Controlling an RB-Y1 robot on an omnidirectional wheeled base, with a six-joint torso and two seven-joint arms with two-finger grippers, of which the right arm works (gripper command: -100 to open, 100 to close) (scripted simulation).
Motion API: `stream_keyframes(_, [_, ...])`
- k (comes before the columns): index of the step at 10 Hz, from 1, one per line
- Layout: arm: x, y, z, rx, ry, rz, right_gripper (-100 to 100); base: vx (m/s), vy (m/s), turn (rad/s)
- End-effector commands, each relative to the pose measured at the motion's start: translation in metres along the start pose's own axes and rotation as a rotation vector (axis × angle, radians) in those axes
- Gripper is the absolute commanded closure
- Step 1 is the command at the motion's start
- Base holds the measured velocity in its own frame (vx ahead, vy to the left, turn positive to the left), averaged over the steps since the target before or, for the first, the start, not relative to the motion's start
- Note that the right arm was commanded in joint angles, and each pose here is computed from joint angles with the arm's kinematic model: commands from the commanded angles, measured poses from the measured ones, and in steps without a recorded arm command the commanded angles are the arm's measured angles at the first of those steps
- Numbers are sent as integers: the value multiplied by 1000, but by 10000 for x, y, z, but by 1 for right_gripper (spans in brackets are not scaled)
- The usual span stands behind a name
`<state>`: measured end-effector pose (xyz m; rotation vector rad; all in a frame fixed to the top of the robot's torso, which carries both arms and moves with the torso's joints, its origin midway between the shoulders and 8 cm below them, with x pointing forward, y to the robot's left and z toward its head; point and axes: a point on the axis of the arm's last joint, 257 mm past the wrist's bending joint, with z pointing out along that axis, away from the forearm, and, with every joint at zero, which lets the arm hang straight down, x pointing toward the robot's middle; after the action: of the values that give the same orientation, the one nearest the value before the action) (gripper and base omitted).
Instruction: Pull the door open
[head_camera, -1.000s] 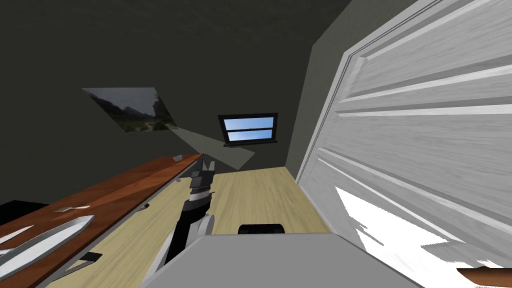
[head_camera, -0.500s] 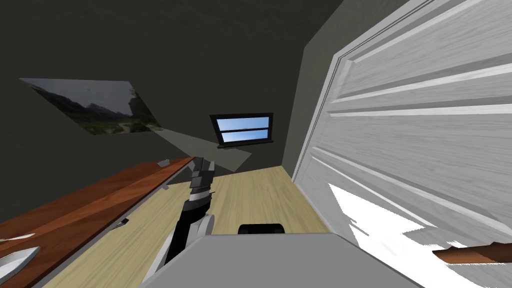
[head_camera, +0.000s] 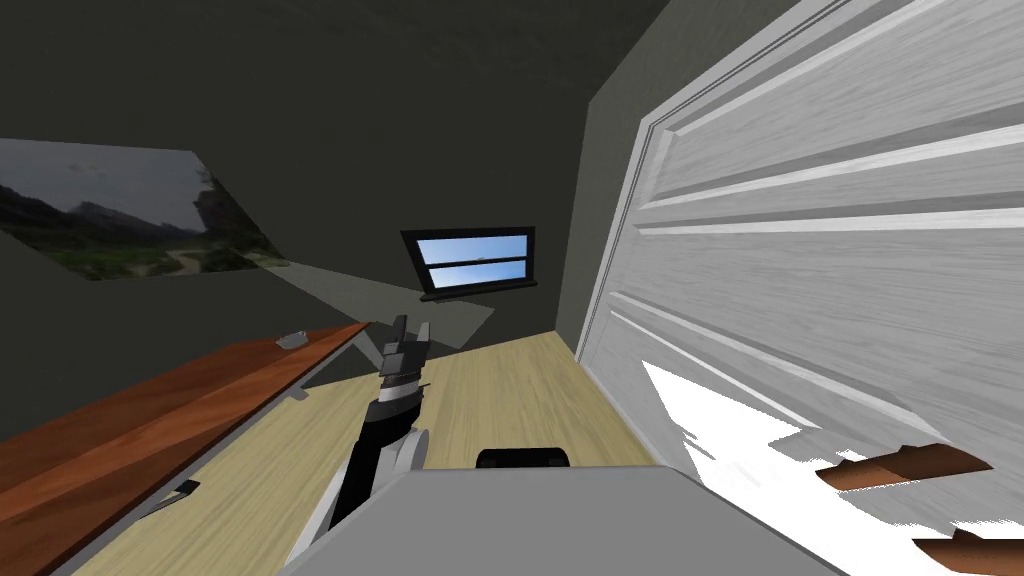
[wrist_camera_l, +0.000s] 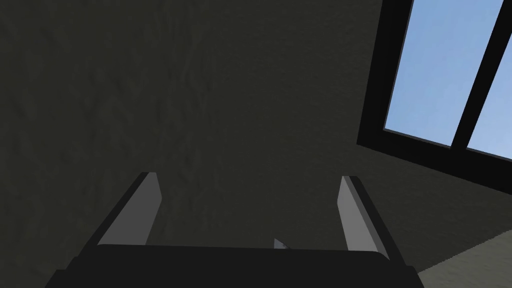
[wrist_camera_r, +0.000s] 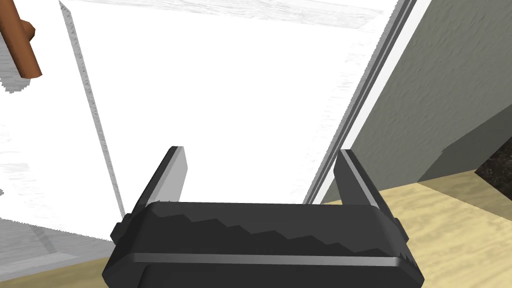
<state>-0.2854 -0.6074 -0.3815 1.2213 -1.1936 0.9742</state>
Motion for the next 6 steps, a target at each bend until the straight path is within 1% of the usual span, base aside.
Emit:
stream_keyframes(1, [3,92,-56,4,0,-5,-100,63,-29,-153])
stream_keyframes(2, [10,166,-107,9,-2,-9,-100,107,-66,-204])
stream_keyframes(3, [-46,167,-142,6,-16,-3,-100,88,-62,-93])
stream_keyframes(4, [10,166,-107,9,-2,-9,-100,34,-35,14])
stream_keyframes(5, [16,230,-180,23,-3,-9,-100,94,-104,-169])
stream_keyframes(6, [18,246,-206,29,-3,-9,-100,123,-143,-188])
